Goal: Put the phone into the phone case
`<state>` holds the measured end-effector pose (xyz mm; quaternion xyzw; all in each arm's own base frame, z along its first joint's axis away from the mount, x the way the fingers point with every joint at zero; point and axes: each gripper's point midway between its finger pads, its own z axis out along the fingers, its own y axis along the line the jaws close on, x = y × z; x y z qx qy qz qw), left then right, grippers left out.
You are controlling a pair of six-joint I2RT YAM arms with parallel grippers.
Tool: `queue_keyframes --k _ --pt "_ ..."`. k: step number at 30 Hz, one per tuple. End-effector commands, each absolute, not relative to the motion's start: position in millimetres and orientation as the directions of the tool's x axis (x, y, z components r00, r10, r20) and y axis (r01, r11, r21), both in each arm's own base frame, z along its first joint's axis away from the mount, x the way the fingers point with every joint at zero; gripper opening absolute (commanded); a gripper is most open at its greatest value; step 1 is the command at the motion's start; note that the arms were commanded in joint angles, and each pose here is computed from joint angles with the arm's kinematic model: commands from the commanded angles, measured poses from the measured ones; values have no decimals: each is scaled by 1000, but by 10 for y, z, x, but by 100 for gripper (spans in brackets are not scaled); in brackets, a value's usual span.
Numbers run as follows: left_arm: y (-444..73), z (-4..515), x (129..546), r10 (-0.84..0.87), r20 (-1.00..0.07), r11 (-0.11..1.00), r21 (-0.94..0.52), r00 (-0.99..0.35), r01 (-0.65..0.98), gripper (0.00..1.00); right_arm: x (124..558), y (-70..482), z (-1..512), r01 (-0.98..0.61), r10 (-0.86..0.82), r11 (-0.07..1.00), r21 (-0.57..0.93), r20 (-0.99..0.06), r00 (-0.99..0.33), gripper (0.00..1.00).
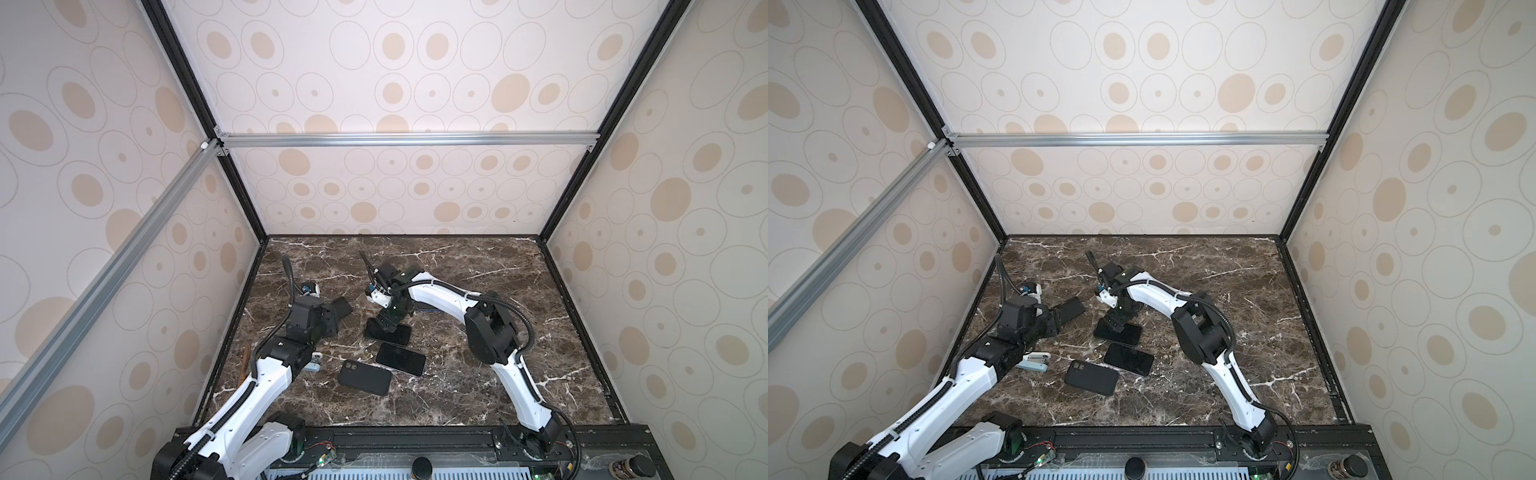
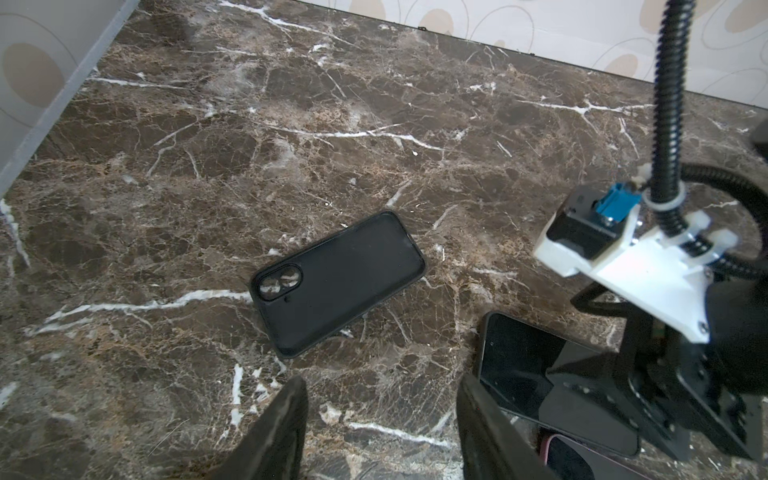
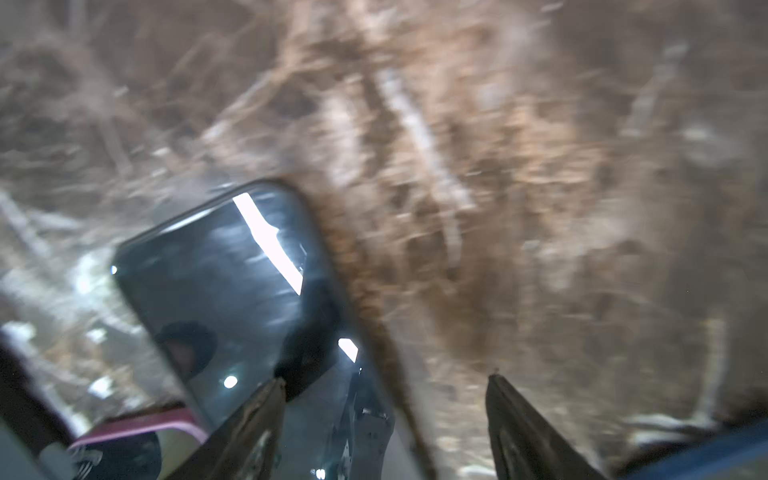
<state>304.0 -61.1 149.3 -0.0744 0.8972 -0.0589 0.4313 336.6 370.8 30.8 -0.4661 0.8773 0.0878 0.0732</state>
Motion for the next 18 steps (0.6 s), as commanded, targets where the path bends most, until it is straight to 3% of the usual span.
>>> queue_keyframes --k 1,8,18 --pt "-597 1654 3120 -197 -789 980 -178 -582 -91 58 3047 3888 513 -890 -856 441 115 -243 -456 82" --pt "-620 1634 3121 -203 -782 978 -188 -590 -87 58 2983 3878 288 -907 -889 405 117 -179 -421 86" --pt "-598 1601 3095 -212 -781 977 -191 -587 -98 58 2962 3738 178 -944 -937 331 9 -114 -329 88"
